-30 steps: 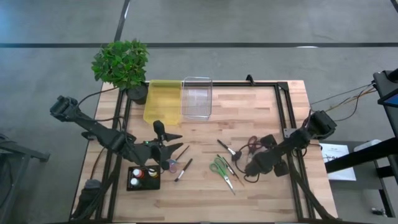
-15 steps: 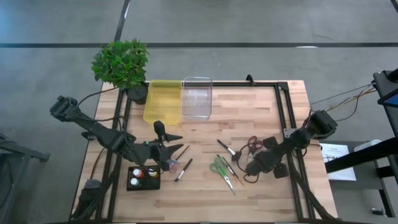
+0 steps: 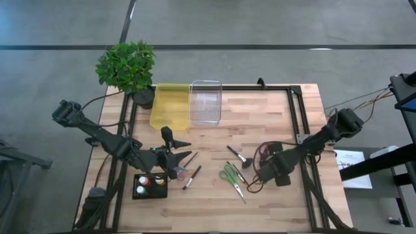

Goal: Pick & Place Paint Supplies
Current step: Put the blue paint bottle into the black bin

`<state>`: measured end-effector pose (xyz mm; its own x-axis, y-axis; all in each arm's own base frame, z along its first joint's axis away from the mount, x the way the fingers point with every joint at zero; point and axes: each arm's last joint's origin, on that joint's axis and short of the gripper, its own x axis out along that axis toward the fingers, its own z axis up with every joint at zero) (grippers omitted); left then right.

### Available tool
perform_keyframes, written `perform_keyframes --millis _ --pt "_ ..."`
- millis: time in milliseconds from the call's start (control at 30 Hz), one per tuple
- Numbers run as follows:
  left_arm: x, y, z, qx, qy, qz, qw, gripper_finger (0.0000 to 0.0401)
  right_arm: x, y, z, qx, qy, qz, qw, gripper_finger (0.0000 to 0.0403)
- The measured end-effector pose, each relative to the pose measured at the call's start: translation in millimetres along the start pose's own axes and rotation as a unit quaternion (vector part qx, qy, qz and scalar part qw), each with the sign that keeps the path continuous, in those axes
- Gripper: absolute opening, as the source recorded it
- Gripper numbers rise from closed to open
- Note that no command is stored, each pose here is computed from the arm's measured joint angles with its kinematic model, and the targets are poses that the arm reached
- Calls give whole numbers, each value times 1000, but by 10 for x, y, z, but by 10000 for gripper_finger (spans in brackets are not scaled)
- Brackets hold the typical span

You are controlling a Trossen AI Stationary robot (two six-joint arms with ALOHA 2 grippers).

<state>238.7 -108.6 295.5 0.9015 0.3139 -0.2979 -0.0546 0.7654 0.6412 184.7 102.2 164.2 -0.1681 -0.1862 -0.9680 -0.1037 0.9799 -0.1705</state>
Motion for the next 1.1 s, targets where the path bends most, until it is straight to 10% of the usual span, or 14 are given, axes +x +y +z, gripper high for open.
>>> perform_keyframes --millis 600,1100 --pt "1 -4 1 0 -3 -8 1000 152 258 -110 -343 4 68 14 998 340" --pt "1 -7 1 -1 -4 -12 1000 152 373 -98 -241 35 27 99 994 180"
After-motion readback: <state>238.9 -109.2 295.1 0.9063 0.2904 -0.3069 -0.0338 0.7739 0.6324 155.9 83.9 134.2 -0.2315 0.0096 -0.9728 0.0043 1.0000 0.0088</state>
